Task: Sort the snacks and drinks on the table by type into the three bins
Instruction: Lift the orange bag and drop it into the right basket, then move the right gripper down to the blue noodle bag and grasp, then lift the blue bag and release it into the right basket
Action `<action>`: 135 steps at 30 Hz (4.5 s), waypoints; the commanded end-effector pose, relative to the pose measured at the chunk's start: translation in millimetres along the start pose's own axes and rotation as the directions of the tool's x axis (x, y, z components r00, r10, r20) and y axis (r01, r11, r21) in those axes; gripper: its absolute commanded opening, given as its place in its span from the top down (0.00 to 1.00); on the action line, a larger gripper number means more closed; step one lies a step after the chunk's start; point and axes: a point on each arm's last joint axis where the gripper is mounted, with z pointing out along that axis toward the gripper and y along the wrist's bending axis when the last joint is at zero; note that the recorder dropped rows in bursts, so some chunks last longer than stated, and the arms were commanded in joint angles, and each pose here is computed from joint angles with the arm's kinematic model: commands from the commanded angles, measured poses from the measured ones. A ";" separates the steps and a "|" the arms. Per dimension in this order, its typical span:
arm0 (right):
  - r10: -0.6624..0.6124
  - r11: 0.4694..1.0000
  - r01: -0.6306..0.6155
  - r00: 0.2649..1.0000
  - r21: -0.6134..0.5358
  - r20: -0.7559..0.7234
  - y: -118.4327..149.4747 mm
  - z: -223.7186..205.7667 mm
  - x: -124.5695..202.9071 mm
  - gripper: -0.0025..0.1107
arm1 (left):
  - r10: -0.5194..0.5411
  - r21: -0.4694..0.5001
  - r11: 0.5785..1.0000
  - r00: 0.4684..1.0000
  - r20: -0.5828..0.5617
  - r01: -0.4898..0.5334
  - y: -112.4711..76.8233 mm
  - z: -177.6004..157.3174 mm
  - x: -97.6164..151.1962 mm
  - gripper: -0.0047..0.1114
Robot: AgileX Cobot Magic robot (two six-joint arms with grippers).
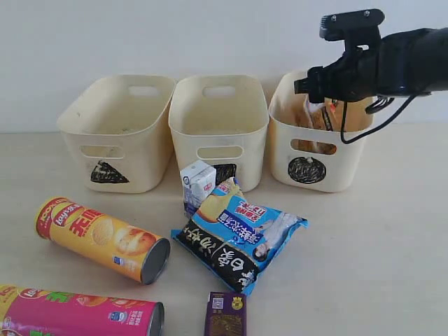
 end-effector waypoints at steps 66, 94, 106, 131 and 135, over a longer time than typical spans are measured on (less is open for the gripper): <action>-0.196 0.806 -0.123 0.868 -0.579 -0.456 55.8 -125.7 -17.8 0.98 | -0.002 0.000 1.000 1.000 0.003 0.002 0.1 0.1 0.8 0.93; -0.355 0.811 -0.101 0.699 -0.577 -0.621 76.8 -52.9 47.9 0.21 | -0.002 0.000 1.000 1.000 0.003 0.002 0.1 0.1 0.8 0.93; -0.358 0.749 -0.214 0.667 -0.627 -0.654 93.6 -17.5 90.2 0.19 | -0.002 0.000 1.000 1.000 0.003 0.002 0.1 0.1 0.8 0.93; -0.388 0.699 -0.298 0.606 -0.650 -0.694 100.9 -8.2 114.9 0.54 | -0.002 0.000 1.000 1.000 0.003 0.002 0.1 0.1 0.8 0.93; -0.393 0.694 -0.294 0.611 -0.658 -0.687 99.9 -10.8 111.3 0.92 | -0.002 0.000 1.000 1.000 0.003 0.002 0.1 0.1 0.8 0.93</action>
